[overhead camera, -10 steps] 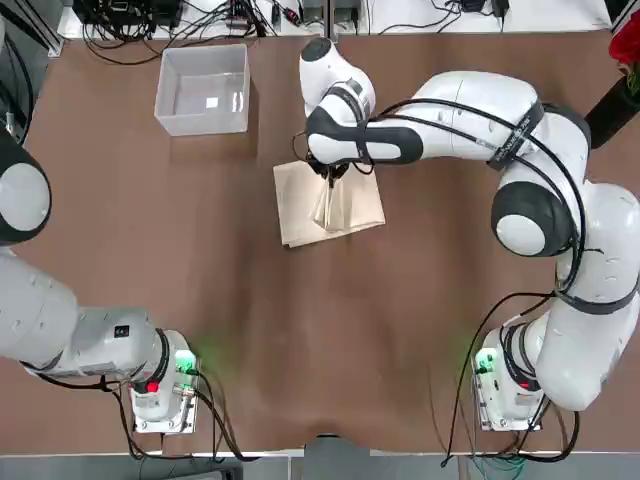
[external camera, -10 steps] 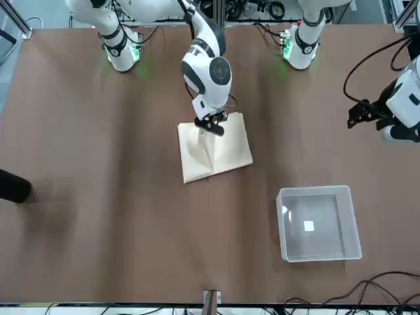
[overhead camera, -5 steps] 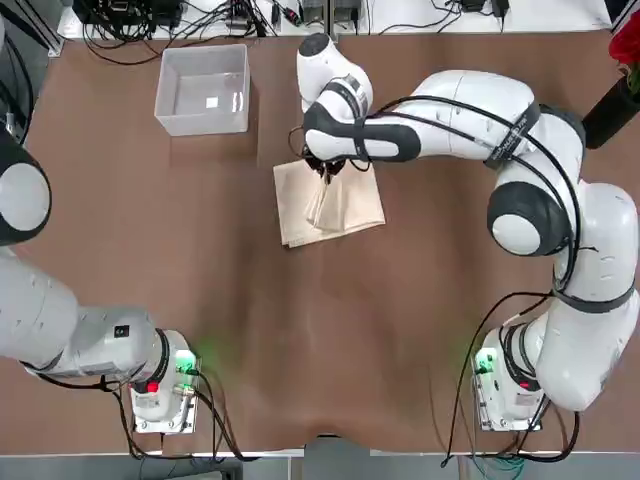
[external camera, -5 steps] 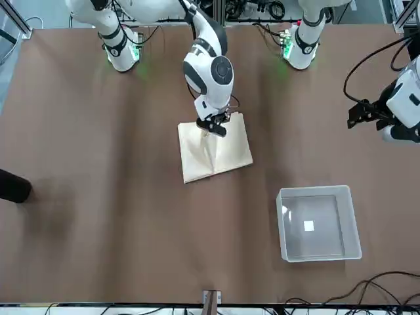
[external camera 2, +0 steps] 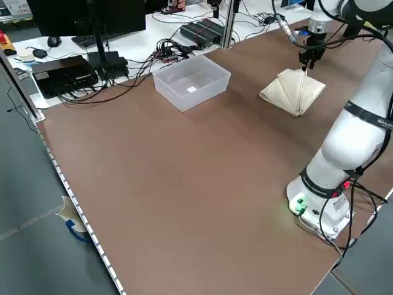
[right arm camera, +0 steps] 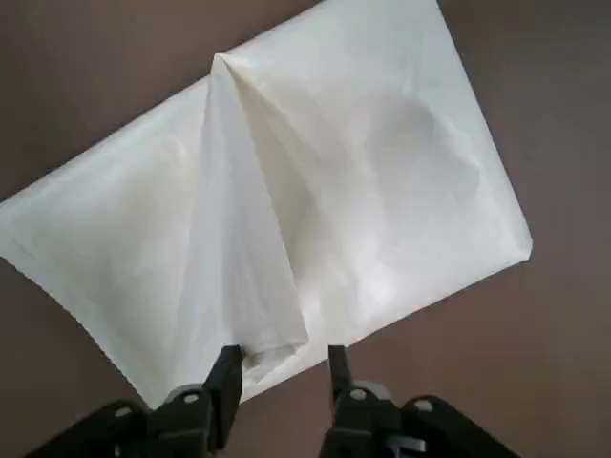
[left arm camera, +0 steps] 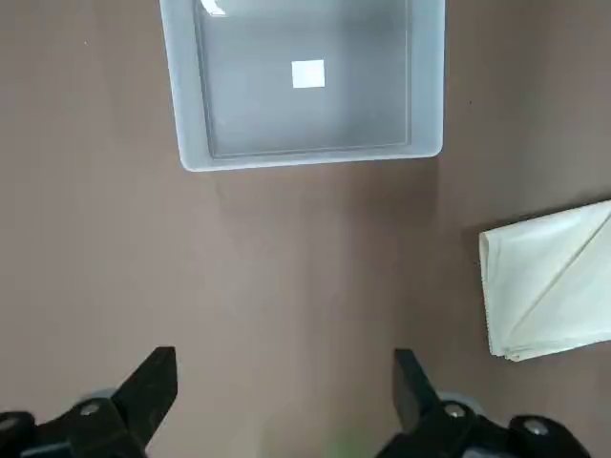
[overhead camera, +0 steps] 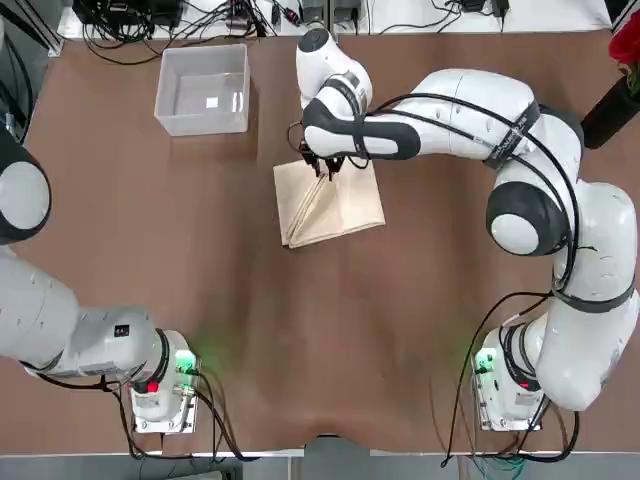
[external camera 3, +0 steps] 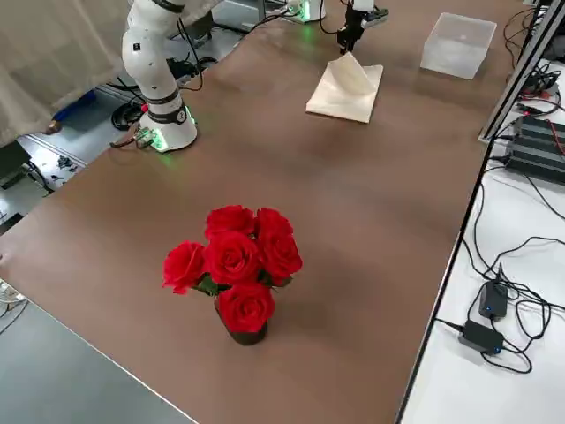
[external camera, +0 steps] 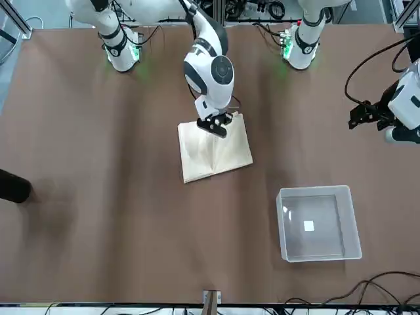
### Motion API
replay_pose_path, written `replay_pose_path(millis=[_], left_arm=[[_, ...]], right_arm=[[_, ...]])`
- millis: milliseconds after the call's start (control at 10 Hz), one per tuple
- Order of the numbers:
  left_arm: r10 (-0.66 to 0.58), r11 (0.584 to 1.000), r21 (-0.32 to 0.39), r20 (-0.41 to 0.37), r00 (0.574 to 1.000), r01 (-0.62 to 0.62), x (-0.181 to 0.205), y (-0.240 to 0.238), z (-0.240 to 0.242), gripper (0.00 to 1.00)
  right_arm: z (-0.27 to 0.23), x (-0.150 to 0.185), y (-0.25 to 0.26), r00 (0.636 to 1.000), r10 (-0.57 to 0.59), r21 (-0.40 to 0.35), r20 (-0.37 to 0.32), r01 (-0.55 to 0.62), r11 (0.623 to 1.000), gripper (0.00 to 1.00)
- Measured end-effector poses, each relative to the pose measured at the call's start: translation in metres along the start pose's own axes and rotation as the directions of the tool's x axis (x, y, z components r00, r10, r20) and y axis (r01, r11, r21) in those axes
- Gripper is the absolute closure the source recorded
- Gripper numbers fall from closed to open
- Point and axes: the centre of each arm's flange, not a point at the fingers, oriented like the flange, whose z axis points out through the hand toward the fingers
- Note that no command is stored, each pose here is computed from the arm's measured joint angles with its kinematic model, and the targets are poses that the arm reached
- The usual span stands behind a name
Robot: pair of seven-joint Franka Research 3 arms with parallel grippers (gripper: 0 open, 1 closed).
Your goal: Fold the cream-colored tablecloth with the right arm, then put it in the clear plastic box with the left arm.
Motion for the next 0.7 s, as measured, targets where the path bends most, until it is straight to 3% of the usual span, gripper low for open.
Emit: replay_pose_path(millis=[700], left_arm=[[0.0, 1.0, 0.0, 0.004, 1.0, 0.0, 0.001, 0.0, 0.002, 0.0]], right_arm=[[-0.03, 0.012, -0.003, 1.0, 0.027, 0.033, -0.015, -0.027, 0.999, 0.52]])
